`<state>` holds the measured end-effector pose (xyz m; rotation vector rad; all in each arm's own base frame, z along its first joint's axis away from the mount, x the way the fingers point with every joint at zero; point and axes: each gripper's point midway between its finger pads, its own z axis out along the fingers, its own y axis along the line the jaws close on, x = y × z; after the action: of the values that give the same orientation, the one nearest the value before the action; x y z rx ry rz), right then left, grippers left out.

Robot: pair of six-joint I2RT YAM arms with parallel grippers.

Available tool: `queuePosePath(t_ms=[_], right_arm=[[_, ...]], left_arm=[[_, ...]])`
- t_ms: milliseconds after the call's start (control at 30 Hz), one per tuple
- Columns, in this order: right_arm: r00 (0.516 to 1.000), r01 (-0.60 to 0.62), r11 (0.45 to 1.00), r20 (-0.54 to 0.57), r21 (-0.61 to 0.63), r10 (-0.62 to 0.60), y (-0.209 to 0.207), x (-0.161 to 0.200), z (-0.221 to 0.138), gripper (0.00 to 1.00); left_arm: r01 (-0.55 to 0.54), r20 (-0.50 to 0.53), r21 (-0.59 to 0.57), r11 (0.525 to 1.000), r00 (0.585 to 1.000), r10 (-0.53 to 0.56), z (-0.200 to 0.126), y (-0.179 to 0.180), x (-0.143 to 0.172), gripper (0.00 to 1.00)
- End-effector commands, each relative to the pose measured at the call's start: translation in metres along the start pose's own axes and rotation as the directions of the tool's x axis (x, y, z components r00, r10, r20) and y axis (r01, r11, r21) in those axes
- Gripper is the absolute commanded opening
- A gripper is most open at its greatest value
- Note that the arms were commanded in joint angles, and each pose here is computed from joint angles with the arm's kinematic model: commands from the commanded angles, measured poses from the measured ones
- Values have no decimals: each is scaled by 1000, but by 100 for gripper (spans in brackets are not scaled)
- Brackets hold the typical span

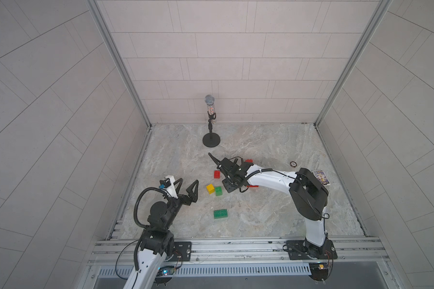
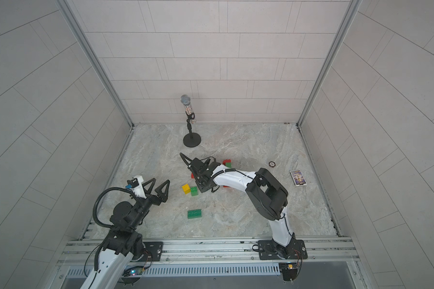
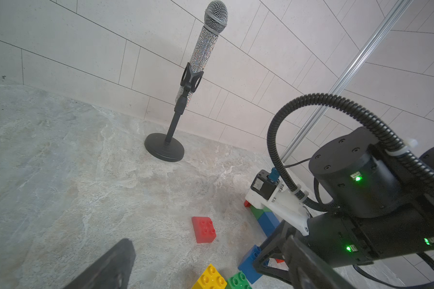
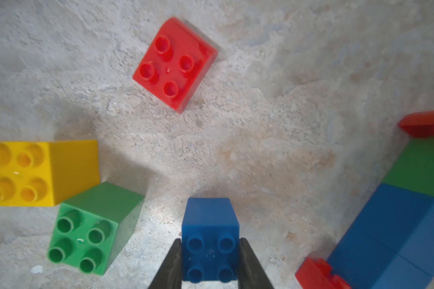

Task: Assemble the number 1 with lego
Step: Pick up the lego brick from the center of the board.

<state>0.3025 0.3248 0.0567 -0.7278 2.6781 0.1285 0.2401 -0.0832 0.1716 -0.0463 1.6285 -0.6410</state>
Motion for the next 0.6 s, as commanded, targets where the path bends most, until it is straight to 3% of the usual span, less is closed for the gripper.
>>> queuePosePath(t_ms=[0,133,167,300,400,567], right_arm=[[994,106,992,19,-74,-105,12,4,-31,14],[930,362,923,110,-127,-350,35,19,-73,7],[900,433,891,123,-135,-418,42,28,-82,1],[765,644,744,140,-181,-628,64,66,-97,0],[696,718,677,149,-163,-703,75,81,-96,0],[624,781,611,129,-127,-771,92,88,-84,0]], left_arm=[[10,-9,-12,1000,1000,-10,1,5,7,100],[10,-9,-11,1000,1000,-10,1,5,7,100],[10,-8,-12,1000,1000,-10,1,5,7,100],[11,-9,-11,1000,1000,-11,1,5,7,100],[11,-9,-12,1000,1000,-12,1,5,7,100],[11,-9,-11,1000,1000,-11,0,5,7,100]])
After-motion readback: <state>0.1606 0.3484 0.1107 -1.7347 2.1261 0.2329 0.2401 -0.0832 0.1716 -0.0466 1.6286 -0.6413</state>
